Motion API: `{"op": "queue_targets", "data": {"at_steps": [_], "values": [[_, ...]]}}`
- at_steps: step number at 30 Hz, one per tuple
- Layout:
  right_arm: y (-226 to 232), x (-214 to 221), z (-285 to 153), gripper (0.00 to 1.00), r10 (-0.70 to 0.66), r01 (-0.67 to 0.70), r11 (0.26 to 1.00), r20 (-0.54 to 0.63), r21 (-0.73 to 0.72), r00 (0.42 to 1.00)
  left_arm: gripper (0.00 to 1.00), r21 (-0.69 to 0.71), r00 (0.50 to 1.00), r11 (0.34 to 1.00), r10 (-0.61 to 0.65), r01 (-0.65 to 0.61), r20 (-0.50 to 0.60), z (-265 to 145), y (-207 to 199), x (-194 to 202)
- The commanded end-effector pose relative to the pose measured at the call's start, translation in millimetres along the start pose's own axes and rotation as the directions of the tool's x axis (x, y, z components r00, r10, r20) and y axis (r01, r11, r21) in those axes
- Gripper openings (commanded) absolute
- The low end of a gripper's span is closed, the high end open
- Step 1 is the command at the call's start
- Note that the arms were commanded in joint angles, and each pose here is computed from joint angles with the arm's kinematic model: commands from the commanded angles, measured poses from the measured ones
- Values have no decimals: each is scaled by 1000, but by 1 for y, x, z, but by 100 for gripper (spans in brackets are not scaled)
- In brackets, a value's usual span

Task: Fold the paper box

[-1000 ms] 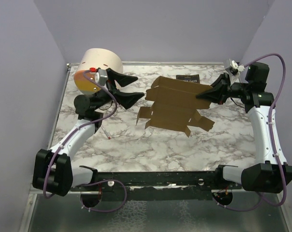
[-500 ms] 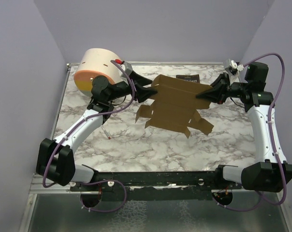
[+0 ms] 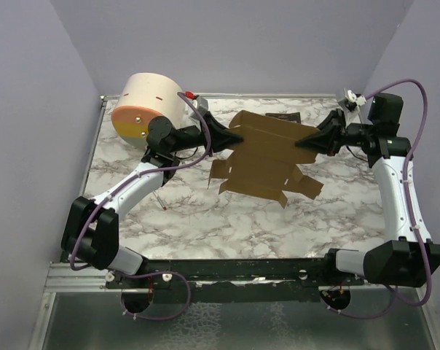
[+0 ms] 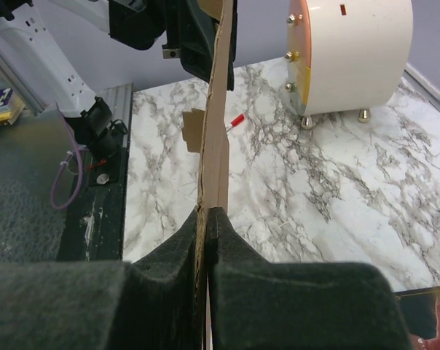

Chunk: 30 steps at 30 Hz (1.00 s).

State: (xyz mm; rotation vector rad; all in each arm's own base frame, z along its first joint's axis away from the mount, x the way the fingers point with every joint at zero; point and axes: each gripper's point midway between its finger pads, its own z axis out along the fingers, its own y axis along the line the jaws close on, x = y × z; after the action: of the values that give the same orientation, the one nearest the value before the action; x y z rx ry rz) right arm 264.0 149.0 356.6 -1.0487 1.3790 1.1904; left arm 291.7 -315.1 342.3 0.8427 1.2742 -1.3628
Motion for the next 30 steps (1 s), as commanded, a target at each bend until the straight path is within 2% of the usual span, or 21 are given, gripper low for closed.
{"op": "queue_targets", "data": {"at_steps": [1, 7, 11, 15, 19, 23, 30], "values": [[2, -4, 2, 9, -18, 18, 1000, 2, -11, 1000, 0, 79, 997, 995, 51, -56, 65, 2, -20, -24], [0, -8, -2, 50, -44, 44, 999, -4, 21, 999, 0, 21, 993, 997, 73, -75, 98, -21, -14, -39], [-3, -17, -25, 66, -58, 56, 996, 27, 64, 998, 0, -17, 989, 998, 66, -64, 130, -44, -10, -48], [-14, -14, -41, 68, -58, 54, 992, 37, 115, 998, 0, -9, 984, 998, 56, -55, 168, -60, -14, -55], [-32, 6, -44, 64, -110, 108, 978, 2, 180, 994, 0, 31, 981, 997, 57, -64, 185, -63, -25, -59], [-34, 18, -41, 53, -244, 242, 960, 0, 138, 970, 0, 75, 979, 995, 56, -72, 196, -64, -33, -61], [-34, 24, -25, 47, -288, 287, 955, 8, 72, 957, 0, 112, 978, 992, 34, -58, 206, -63, -34, -58]]}}
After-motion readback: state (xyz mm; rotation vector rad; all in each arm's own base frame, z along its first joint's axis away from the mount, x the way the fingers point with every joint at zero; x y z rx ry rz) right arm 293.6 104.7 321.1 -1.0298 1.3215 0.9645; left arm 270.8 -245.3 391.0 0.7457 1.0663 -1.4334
